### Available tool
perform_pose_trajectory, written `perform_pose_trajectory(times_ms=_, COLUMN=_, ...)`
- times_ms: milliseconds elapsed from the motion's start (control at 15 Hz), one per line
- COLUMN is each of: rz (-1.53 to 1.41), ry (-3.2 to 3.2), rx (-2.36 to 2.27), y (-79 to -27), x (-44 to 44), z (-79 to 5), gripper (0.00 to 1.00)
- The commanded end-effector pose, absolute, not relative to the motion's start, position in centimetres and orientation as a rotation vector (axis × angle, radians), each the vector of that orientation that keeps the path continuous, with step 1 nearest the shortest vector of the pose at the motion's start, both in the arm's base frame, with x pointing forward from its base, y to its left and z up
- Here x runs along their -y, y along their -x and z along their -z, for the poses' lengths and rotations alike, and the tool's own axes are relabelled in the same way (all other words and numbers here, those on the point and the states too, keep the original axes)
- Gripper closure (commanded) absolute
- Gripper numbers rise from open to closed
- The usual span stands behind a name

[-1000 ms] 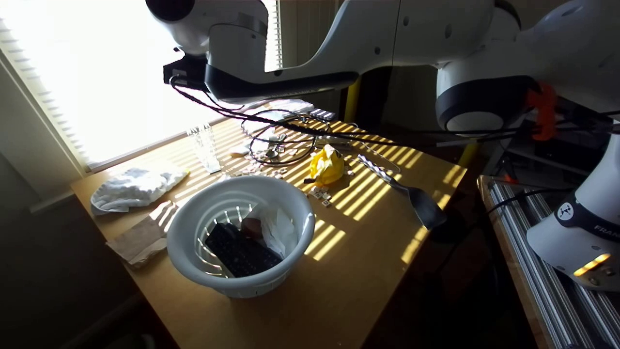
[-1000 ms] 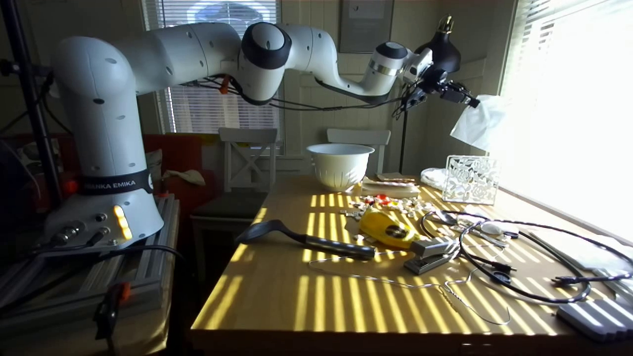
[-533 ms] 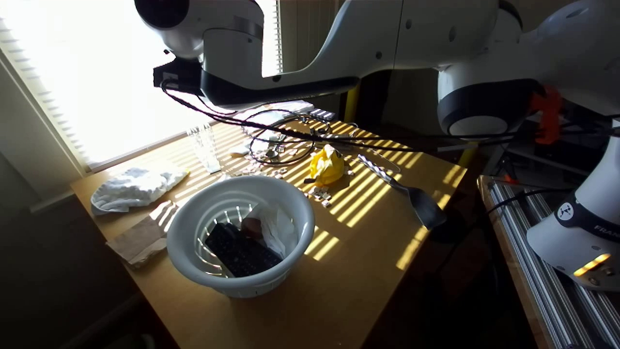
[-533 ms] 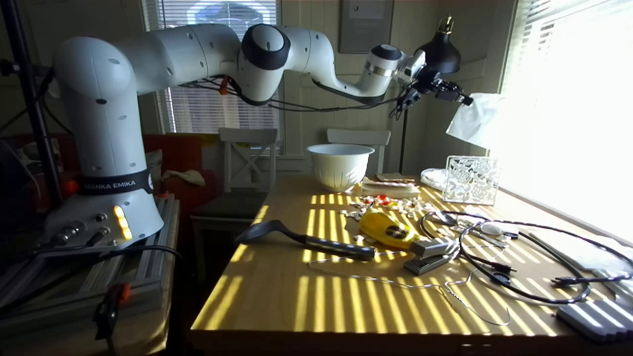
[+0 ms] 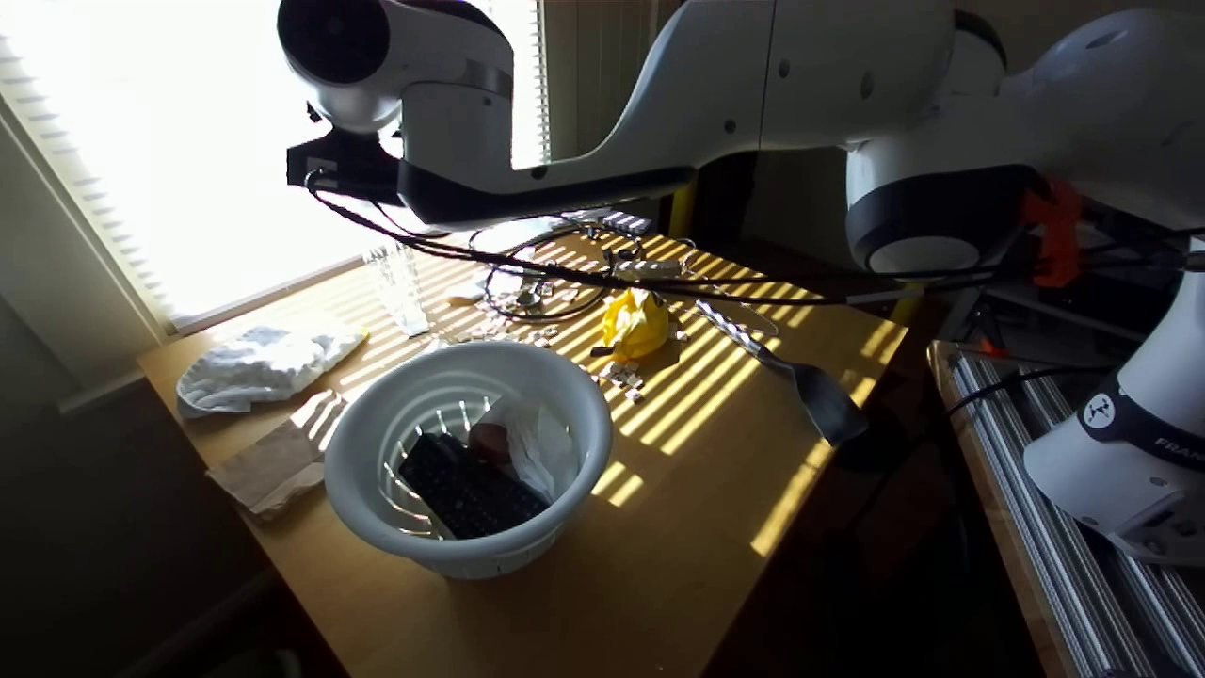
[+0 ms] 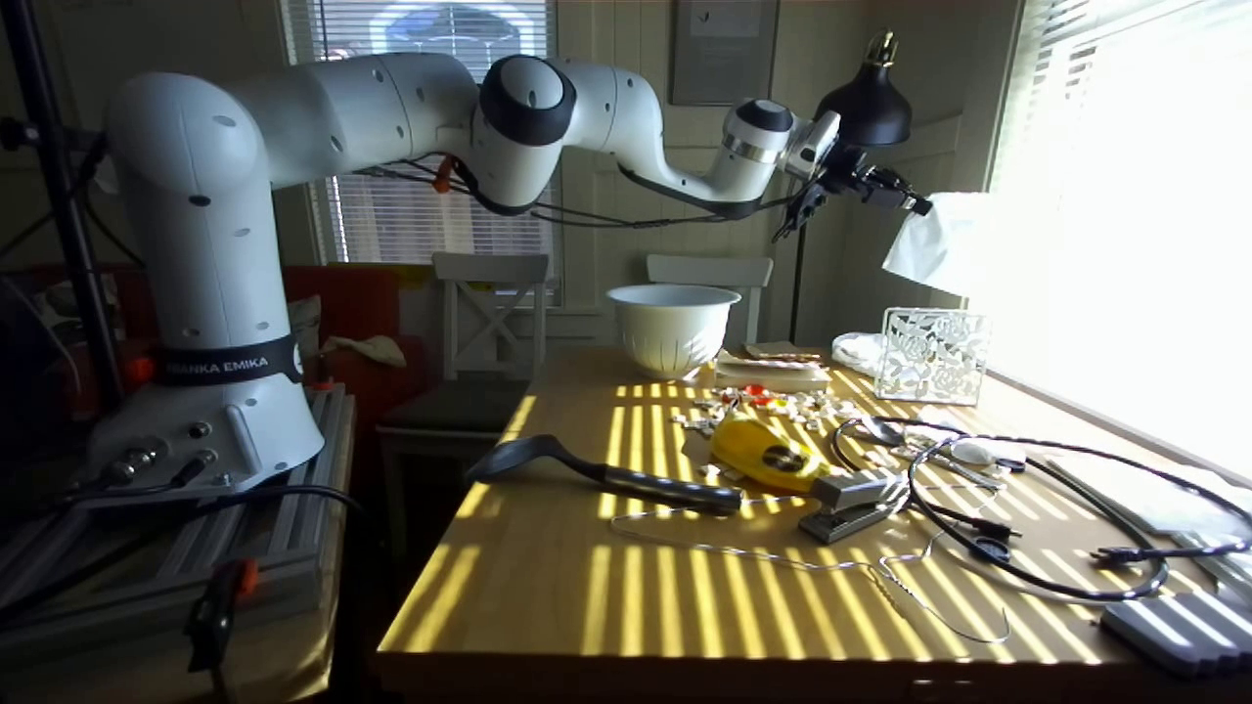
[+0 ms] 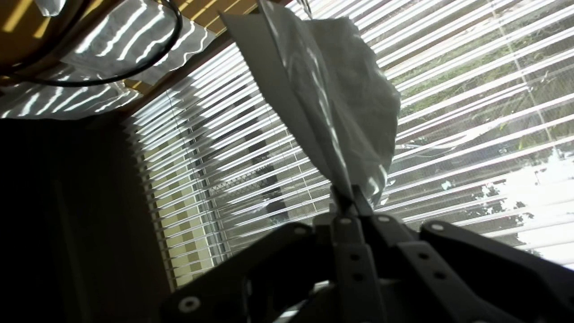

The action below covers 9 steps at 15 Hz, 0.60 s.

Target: Pick up the tissue, then place it on the white stand

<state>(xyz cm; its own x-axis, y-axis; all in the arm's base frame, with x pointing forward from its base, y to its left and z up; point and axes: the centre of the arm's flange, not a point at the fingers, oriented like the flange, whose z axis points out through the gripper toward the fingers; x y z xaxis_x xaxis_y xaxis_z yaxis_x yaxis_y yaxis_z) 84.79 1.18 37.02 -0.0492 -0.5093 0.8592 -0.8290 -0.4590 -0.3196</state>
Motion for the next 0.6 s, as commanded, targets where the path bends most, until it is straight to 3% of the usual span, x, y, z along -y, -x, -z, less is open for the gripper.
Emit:
perform_pose_trajectory(times_ms=0, rz=-1.535, ry=-1.896, rx=1.475, y=-92.0, x=-1.8, z=-36.7, gripper=1.00)
perform_pose_trajectory(times_ms=533, rz=-1.486, ry=-1.864, rx=1.530, y=-92.2, x=-1.6, z=-35.4, gripper=1.00)
